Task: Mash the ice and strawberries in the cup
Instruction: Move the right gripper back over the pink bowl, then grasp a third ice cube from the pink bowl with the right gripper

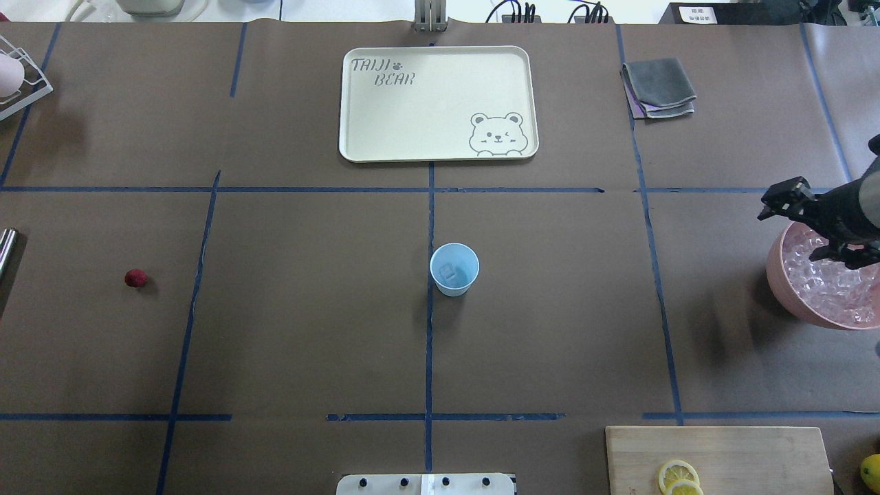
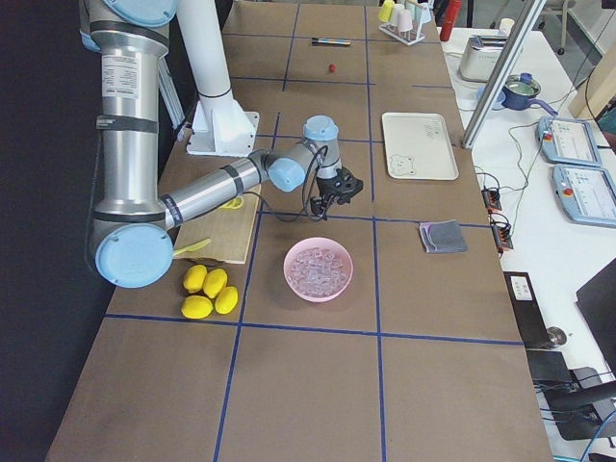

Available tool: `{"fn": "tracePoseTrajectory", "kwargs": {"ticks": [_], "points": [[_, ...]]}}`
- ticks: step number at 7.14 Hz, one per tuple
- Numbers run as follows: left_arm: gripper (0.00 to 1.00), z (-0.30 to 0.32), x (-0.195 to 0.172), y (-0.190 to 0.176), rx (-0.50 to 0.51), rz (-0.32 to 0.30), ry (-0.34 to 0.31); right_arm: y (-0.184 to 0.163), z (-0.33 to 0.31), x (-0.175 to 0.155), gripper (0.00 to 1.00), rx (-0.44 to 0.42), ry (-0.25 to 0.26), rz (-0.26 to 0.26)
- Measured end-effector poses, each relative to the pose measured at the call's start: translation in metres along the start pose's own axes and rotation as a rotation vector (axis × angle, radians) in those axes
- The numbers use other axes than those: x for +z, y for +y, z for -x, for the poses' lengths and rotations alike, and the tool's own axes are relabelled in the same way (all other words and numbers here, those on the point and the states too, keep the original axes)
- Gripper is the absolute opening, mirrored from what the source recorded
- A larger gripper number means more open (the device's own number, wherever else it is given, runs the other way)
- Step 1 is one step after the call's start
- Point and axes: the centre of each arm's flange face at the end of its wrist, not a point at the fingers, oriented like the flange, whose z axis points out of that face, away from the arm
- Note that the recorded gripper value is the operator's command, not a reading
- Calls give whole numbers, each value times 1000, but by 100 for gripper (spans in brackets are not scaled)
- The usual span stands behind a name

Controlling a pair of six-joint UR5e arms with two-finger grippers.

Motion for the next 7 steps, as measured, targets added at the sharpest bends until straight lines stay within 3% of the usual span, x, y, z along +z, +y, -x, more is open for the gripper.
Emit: {"fn": "tracePoseTrajectory", "kwargs": {"ticks": [3,5,7], "points": [[100,-1,-1,4,-11,-1,1,-23,-58,13,100,-246,58,30],[100,-2,-1,4,-11,-2,1,-29,-67,25,98,-302,82,40],[100,-2,-1,4,-11,-2,1,-33,-71,36,89,-305,100,45]]}}
